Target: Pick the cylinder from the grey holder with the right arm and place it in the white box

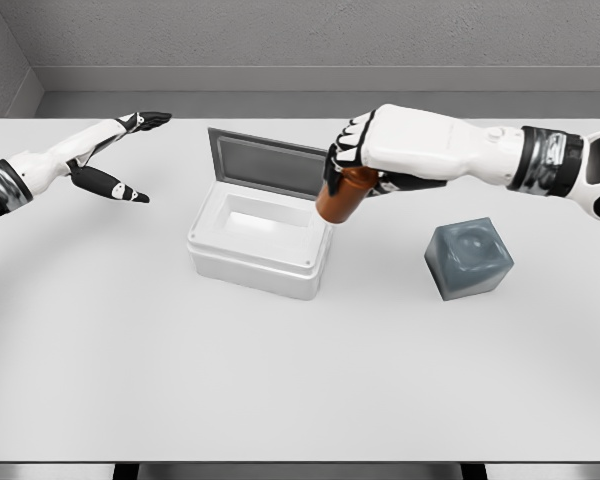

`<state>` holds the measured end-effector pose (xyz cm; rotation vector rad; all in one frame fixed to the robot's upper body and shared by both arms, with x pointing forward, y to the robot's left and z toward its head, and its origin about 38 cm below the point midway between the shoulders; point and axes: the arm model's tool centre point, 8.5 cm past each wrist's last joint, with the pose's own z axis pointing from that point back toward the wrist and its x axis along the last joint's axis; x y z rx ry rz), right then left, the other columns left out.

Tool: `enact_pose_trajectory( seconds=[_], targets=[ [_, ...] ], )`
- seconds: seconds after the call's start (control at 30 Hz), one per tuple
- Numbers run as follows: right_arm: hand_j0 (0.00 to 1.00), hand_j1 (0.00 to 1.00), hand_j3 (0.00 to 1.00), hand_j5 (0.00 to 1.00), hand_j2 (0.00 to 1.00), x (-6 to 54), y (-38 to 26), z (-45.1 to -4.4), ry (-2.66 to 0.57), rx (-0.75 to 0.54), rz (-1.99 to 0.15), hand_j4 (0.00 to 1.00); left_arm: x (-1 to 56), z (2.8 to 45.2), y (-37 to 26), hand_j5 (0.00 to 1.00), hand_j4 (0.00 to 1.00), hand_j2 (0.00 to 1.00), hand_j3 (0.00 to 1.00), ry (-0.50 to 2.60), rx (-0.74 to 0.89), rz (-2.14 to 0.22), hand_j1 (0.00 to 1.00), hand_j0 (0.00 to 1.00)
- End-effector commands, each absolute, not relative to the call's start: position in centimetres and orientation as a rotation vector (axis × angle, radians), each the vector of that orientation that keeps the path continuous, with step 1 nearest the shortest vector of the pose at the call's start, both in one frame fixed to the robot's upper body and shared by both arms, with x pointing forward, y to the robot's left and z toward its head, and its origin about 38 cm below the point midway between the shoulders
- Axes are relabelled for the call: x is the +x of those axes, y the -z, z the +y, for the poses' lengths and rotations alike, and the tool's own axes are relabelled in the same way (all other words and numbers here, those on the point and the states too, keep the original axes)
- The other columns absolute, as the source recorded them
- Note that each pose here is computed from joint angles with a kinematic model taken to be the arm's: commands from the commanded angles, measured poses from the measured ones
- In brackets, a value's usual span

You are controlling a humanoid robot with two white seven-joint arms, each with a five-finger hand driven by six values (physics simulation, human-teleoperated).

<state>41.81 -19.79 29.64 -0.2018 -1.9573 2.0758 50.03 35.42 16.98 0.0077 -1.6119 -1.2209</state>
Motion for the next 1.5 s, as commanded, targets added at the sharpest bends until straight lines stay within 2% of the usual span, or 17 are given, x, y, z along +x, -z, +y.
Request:
enact_pose_trajectory(
  seconds=[0.0,0.4,0.77,1.47],
  targets=[
    [0.44,0.44,0.44,0.44,0.44,42.1,-29.5,-19.5,-2.059,-0.189,-1.962,0.44,50.1,35.5,-17.1,1.0,1.0,1.0,1.0,1.212,0.005,-1.617,1.0,1.0],
    [0.44,0.44,0.44,0.44,0.44,43.1,-27.3,-18.8,-2.052,-0.142,-1.905,0.44,50.0,35.5,-17.0,1.0,1.0,1.0,1.0,1.211,0.006,-1.616,1.0,1.0],
    [0.44,0.44,0.44,0.44,0.44,43.4,-27.3,-17.2,-2.039,-0.113,-1.938,0.44,50.1,35.6,-17.0,1.0,1.0,1.0,1.0,1.211,0.008,-1.614,1.0,1.0],
    [0.45,0.45,0.45,0.45,0.45,44.0,-26.2,-17.1,-2.036,-0.101,-1.897,0.45,50.1,35.5,-16.9,1.0,1.0,1.0,1.0,1.21,0.006,-1.611,1.0,1.0]
  ],
)
